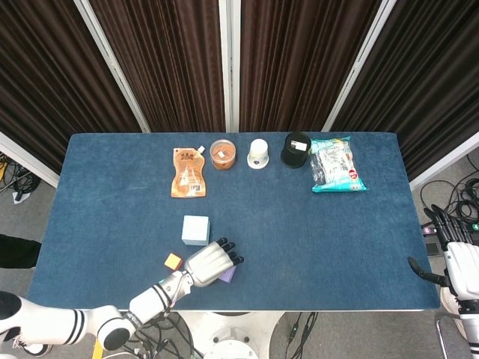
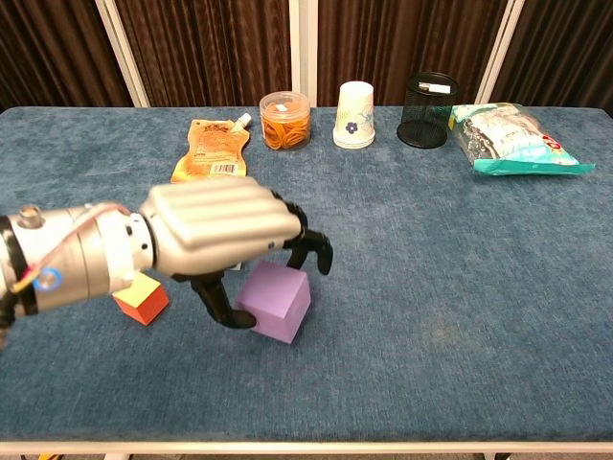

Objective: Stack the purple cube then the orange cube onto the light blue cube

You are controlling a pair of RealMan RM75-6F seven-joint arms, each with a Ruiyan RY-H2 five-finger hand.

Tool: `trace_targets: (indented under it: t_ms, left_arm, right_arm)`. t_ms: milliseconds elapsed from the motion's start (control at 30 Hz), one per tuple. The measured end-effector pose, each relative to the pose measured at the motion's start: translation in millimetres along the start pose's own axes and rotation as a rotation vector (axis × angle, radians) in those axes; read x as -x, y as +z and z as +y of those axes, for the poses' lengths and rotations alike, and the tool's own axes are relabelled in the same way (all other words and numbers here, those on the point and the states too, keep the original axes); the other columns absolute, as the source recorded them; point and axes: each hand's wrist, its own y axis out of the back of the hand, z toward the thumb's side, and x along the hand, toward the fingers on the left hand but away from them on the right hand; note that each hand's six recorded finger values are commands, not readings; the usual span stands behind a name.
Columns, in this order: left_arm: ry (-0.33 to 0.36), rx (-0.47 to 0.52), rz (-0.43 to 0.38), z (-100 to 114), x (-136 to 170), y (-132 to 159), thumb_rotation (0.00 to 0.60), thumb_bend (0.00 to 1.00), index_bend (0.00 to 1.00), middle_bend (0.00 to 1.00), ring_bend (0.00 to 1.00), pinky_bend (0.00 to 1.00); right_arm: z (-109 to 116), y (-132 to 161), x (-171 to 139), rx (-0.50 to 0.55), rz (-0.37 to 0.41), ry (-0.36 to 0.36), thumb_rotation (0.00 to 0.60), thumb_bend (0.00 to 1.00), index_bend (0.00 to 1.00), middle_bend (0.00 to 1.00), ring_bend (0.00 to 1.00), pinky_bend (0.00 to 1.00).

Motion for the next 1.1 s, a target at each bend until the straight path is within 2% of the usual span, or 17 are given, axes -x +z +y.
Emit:
trace_targets:
  t_ms: [233,400,567,700,833,1100]
  left_arm:
    - [0.025,-0.001,0.059,40,9,-18,0.6,0.26,0.36,0.55,0.25,0.27]
    - [0.027,0.025,0.151,67,12,-48,0.6,0.27,0.39,0.57,0.26,0.27]
    - [0.003,0.066,0.25,83,16,-79,0.6,0.27,0.39,0.57,0.26,0.27]
    - [-0.024,0.076,0.314,83,16,-99,0.6,0.27,0.39,0.57,0.26,0.27]
    - [-0.045,0.041,0.346,73,16,-115,0.6,0.27,0.39,0.57,0.26,0.27]
    - [-0.059,0.02,0.305,54,13,-109,0.6,0.27,0.39,0.57,0.26,0.26]
  right_arm:
    - [-1,1,-1,-0.004,0.005,0.003,0.6,0.18,0.0,0.0,0.0,0.0]
    - [-3,2,0,-0.013,0.006,0.008,0.6,0.18,0.0,0.0,0.0,0.0]
    - [-6,3,1,-0.021,0.004,0.012,0.6,0.18,0.0,0.0,0.0,0.0]
    - [-8,5,1,-0.025,0.009,0.017,0.6,0.18,0.0,0.0,0.0,0.0]
    - [-9,5,2,-0.032,0.008,0.019,0.6,0.18,0.0,0.0,0.0,0.0]
    - [-12,4,5,-0.032,-0.002,0.037,0.6,0.18,0.0,0.0,0.0,0.0]
